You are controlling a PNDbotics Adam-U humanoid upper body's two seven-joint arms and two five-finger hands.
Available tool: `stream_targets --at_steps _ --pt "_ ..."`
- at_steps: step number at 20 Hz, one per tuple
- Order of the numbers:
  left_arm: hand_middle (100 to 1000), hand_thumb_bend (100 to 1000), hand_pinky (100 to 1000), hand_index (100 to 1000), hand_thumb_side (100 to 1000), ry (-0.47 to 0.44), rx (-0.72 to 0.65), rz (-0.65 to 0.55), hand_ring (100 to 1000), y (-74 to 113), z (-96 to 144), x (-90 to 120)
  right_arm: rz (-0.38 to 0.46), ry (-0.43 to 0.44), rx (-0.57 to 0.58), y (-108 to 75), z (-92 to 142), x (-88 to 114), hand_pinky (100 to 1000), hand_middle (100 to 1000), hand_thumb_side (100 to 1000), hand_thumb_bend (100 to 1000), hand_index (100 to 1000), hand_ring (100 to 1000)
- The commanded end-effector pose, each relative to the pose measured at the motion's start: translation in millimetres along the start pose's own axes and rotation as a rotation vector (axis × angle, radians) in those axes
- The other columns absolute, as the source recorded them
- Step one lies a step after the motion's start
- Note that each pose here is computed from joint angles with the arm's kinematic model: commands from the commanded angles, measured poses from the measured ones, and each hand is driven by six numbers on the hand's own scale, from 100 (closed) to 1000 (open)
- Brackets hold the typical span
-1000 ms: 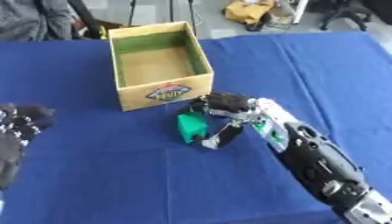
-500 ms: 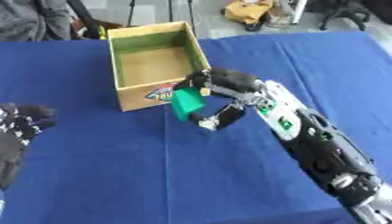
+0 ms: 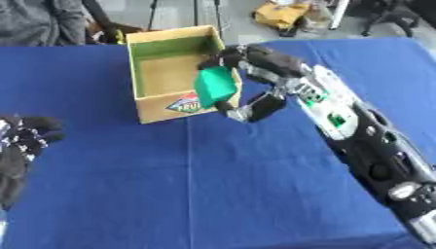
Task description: Pick up objects on the table and place them in the box.
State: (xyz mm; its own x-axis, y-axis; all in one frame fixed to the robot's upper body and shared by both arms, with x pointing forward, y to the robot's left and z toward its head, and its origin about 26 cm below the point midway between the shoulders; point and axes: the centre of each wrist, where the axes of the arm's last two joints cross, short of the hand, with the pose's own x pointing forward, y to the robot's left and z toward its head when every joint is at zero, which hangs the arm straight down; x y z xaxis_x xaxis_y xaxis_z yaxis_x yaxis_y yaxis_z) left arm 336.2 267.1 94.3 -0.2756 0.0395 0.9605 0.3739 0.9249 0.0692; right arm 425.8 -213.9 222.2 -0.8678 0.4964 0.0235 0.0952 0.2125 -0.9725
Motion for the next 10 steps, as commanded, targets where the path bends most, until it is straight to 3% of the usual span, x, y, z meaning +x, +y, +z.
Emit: stream_targets --at_steps 1,10 --pt "583 382 826 666 1000 -0.034 -0.064 -0.001 809 -8.3 -11.1 10.0 0.055 0.115 -0.012 -22.0 10.1 -20.2 600 536 100 136 880 556" --pt "582 378 826 666 1000 -0.071 -0.198 0.009 810 -29.3 -32.8 21.7 0.064 0.427 0.035 -18.7 33.5 -66.7 631 608 115 100 897 583"
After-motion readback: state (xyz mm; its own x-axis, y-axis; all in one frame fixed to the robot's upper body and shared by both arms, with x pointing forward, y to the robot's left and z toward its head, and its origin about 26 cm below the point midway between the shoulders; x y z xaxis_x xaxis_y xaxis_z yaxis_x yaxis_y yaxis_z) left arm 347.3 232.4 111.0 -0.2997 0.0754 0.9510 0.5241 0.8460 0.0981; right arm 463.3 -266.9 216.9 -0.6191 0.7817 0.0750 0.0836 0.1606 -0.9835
